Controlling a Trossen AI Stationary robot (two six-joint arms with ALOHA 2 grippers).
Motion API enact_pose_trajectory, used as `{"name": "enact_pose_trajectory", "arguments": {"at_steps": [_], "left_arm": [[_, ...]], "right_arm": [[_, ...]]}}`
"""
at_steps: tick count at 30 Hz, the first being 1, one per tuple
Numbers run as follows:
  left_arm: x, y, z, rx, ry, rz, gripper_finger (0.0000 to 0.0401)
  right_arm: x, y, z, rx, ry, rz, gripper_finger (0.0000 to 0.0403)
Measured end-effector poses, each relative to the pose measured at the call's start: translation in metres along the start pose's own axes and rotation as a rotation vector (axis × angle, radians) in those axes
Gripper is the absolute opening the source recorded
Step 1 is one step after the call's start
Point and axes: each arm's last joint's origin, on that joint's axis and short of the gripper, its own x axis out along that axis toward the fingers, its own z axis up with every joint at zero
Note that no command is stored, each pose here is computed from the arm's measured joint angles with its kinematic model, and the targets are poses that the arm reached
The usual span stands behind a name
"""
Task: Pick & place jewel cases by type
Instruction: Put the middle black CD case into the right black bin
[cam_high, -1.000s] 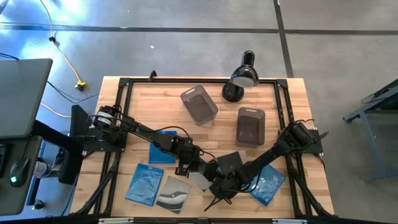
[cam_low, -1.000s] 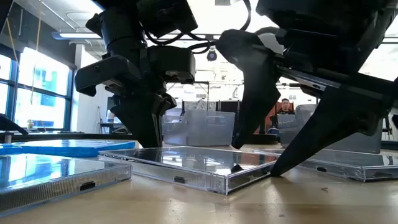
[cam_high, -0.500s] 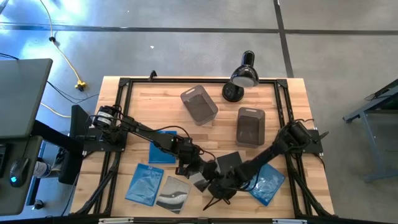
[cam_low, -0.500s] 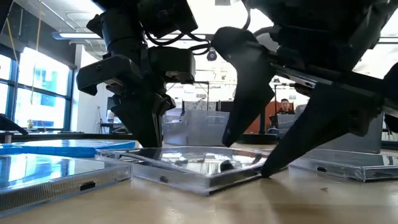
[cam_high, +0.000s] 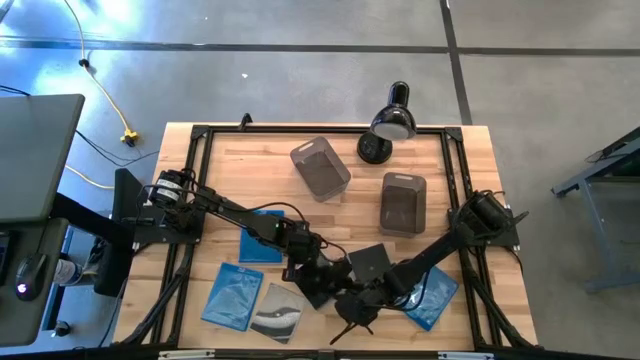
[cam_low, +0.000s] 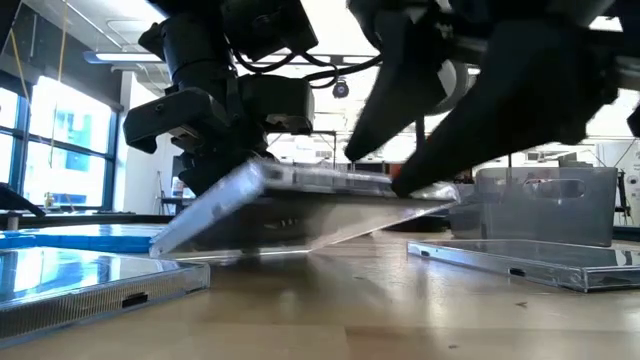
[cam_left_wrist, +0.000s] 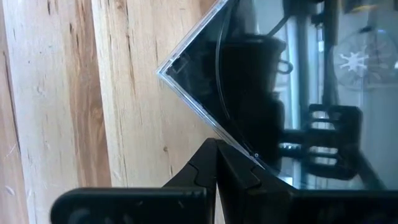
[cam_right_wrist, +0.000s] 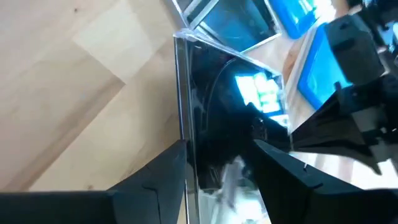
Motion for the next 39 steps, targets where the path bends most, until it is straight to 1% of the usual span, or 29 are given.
{"name": "enact_pose_trajectory", "arguments": {"at_steps": [3, 7, 11, 21, 24, 27, 29, 31, 34, 39], "left_arm": [[0.000, 0.000, 0.001, -0.025, -0.012, -0.002, 0.0000], [0.000, 0.000, 0.001, -0.034, -0.015, -0.002, 0.0000], [0.000, 0.000, 0.001, -0.044, -0.015, -0.002, 0.0000], [0.000, -0.001, 0.001, -0.044, -0.013, -0.009, 0.0000], [0.000, 0.000, 0.001, -0.044, -0.014, -0.009, 0.0000], [0.000, -0.001, 0.002, -0.044, -0.023, -0.011, 0.0000], [0.000, -0.001, 0.003, -0.043, -0.029, -0.013, 0.0000], [0.000, -0.001, 0.003, -0.043, -0.031, -0.013, 0.0000], [0.000, -0.001, 0.003, -0.044, -0.031, -0.014, 0.0000], [0.000, -0.001, 0.003, -0.047, -0.030, -0.013, 0.0000]], "right_arm": [[0.000, 0.001, -0.003, 0.011, 0.030, 0.012, 0.0174], [-0.001, 0.001, -0.002, 0.021, 0.030, -0.039, 0.0173], [-0.001, 0.001, -0.002, 0.002, 0.034, -0.049, 0.0170], [0.000, 0.001, -0.002, 0.007, 0.025, -0.030, 0.0168], [0.000, 0.001, -0.002, -0.017, 0.016, 0.010, 0.0167], [0.001, 0.002, -0.002, -0.105, -0.003, 0.081, 0.0167], [0.002, 0.002, -0.002, -0.143, -0.003, 0.082, 0.0167], [0.003, -0.001, -0.004, -0.150, 0.004, 0.084, 0.0167], [0.006, -0.005, -0.009, -0.165, 0.028, 0.125, 0.0167], [0.010, -0.012, -0.012, -0.151, 0.044, 0.122, 0.0167]]}}
